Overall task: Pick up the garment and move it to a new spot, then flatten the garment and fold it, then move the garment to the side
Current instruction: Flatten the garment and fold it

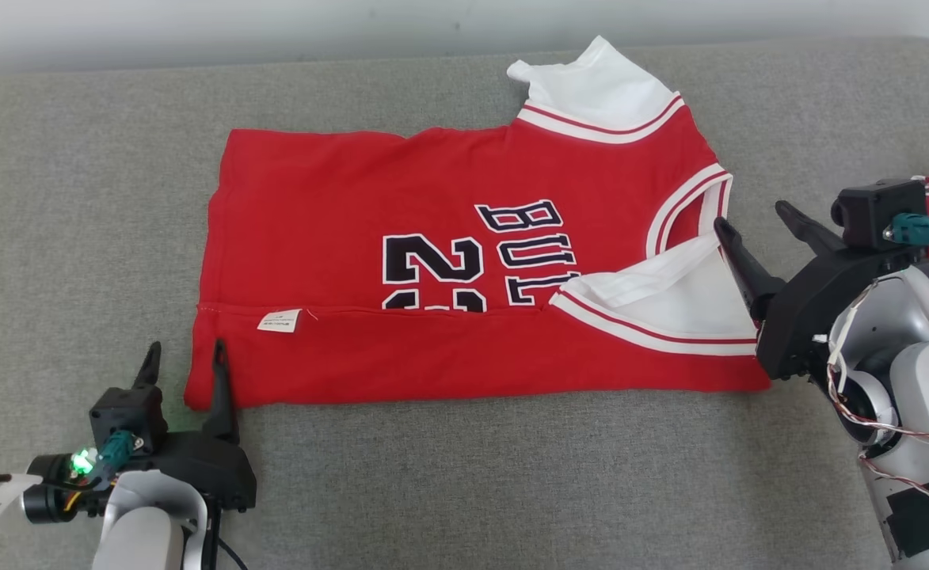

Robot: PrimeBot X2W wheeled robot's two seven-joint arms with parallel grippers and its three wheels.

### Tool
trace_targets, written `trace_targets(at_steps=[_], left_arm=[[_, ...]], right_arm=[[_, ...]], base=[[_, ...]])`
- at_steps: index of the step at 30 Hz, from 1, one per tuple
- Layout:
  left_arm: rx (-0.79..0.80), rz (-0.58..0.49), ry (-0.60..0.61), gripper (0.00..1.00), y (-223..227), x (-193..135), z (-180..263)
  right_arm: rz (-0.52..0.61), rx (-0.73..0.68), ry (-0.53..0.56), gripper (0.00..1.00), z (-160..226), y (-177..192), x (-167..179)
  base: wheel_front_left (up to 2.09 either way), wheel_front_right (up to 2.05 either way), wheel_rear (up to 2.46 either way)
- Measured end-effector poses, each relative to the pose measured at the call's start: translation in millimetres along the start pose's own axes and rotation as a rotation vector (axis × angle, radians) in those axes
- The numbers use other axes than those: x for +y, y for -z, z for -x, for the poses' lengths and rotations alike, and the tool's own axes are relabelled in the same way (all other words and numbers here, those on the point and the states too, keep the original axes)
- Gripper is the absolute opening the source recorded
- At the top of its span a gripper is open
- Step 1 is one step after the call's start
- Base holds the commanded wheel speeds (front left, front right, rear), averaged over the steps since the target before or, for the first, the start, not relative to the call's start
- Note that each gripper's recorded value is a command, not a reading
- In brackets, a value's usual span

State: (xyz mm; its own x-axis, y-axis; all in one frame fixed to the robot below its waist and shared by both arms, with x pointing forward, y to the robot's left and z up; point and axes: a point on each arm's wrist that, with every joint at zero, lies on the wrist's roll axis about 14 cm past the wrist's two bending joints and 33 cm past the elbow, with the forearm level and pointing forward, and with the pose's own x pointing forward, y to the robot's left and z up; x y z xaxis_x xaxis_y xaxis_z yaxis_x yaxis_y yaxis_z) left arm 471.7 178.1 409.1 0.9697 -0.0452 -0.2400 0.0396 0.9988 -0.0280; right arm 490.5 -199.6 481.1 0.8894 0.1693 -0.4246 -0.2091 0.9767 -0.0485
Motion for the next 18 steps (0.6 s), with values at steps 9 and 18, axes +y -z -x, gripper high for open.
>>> trace_targets(at_steps=[9,18], left_arm=[[0.072,0.015,-0.006,1.00,16.3,2.8,15.9],[0.208,0.036,0.023,1.00,37.5,-9.7,12.8]], right_arm=[[-0.010,0.138,0.033,1.00,21.9,24.2,-2.3],[-0.028,0.245,0.102,1.00,57.1,49.9,-11.9]], base=[[0.00,0.00,0.00],[0.00,0.00,0.00]])
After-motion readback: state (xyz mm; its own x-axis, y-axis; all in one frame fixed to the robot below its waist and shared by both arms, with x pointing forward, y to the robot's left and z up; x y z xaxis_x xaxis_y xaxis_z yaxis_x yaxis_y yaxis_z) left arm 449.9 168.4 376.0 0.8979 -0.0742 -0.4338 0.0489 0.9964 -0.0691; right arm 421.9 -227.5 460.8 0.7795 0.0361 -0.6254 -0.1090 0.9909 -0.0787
